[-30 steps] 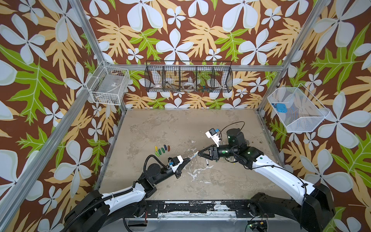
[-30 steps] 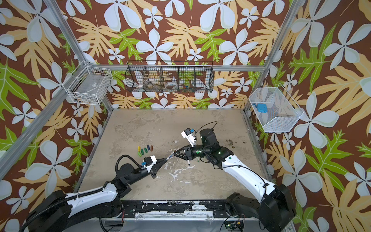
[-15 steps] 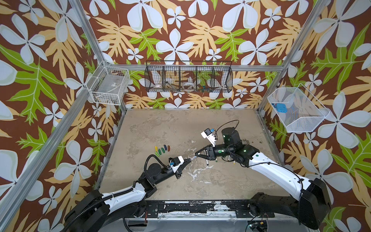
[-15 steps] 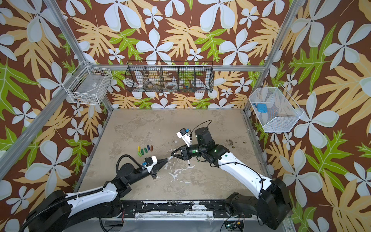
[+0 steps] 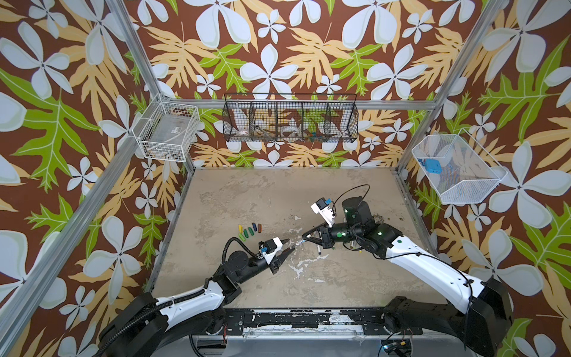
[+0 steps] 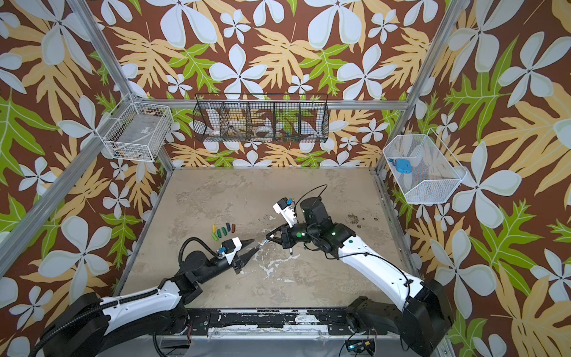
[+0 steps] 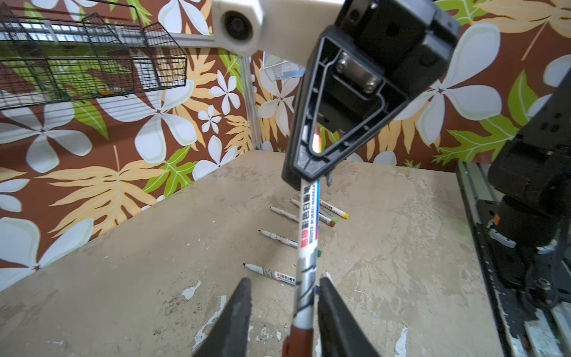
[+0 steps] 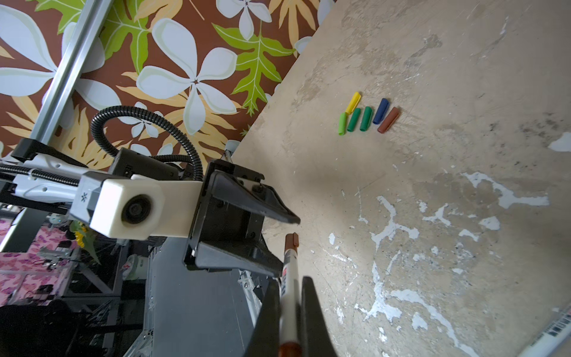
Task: Open the pen caps
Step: 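Bring the marker toward the right gripper while the right closes on its body, then open the left gripper and regrasp the marker at its brown cap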
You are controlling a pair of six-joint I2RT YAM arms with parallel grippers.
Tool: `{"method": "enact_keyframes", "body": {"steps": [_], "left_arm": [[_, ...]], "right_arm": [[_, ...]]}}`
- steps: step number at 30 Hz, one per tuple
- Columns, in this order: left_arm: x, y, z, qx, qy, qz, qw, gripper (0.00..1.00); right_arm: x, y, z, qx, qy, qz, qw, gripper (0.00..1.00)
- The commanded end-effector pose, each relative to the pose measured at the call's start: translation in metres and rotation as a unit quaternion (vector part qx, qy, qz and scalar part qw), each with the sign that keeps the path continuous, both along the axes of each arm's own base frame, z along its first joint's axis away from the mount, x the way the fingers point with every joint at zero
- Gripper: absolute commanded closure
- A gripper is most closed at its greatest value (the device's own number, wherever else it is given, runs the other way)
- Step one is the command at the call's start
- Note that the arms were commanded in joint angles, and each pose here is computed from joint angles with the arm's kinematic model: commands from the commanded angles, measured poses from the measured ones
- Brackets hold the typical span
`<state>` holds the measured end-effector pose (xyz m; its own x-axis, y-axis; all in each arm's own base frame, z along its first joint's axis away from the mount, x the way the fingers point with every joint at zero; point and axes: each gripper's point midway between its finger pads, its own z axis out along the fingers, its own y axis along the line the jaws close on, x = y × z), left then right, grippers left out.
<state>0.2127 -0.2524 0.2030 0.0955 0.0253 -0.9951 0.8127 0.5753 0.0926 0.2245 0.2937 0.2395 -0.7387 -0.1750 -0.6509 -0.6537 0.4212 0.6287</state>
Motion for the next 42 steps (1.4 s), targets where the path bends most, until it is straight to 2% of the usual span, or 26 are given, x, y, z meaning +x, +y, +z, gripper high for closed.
{"method": "enact_keyframes", "body": {"steps": [1, 3, 6, 8, 11, 14, 17, 20, 23, 26, 30, 37, 42], "left_arm": [[0.024, 0.019, 0.019, -0.065, 0.042, 0.084, 0.993, 0.47], [0.033, 0.029, 0.025, -0.091, 0.075, 0.121, 0.986, 0.43], [0.035, 0.033, 0.035, -0.127, 0.114, 0.125, 0.977, 0.42], [0.038, 0.034, 0.036, -0.155, 0.148, 0.12, 0.969, 0.42], [0.051, 0.043, 0.029, -0.213, 0.223, 0.108, 0.945, 0.41], [0.059, 0.047, 0.019, -0.262, 0.287, 0.073, 0.918, 0.4], [0.066, 0.037, 0.012, -0.274, 0.342, 0.043, 0.898, 0.39], [0.066, 0.025, 0.025, -0.303, 0.372, 0.002, 0.878, 0.38], [0.066, 0.011, 0.049, -0.321, 0.392, -0.048, 0.861, 0.38], [0.061, -0.001, 0.073, -0.331, 0.403, -0.085, 0.849, 0.38], [0.056, -0.022, 0.085, -0.309, 0.425, -0.083, 0.847, 0.37], [0.048, -0.026, 0.093, -0.344, 0.466, -0.062, 0.813, 0.38], [0.045, -0.031, 0.081, -0.342, 0.513, -0.053, 0.786, 0.38]], "right_arm": [[0.02, -0.013, 0.0, -0.037, -0.063, -0.047, 0.996, 1.0], [0.032, -0.023, -0.001, -0.061, -0.101, -0.081, 0.99, 1.0], [0.049, -0.043, 0.008, -0.08, -0.17, -0.145, 0.971, 1.0], [0.056, -0.055, 0.019, -0.073, -0.218, -0.181, 0.956, 1.0], [0.056, -0.07, 0.038, -0.038, -0.282, -0.22, 0.933, 1.0], [0.046, -0.081, 0.055, -0.005, -0.356, -0.235, 0.904, 1.0], [0.033, -0.091, 0.062, 0.013, -0.429, -0.239, 0.871, 1.0], [0.013, -0.091, 0.067, 0.044, -0.488, -0.226, 0.842, 1.0], [0.0, -0.084, 0.069, 0.048, -0.527, -0.213, 0.821, 1.0], [-0.012, -0.073, 0.072, 0.048, -0.554, -0.19, 0.81, 1.0], [-0.022, -0.063, 0.078, 0.053, -0.58, -0.174, 0.794, 1.0], [-0.034, -0.06, 0.084, 0.063, -0.596, -0.168, 0.782, 1.0], [-0.039, -0.068, 0.086, 0.079, -0.597, -0.182, 0.777, 1.0]]}}
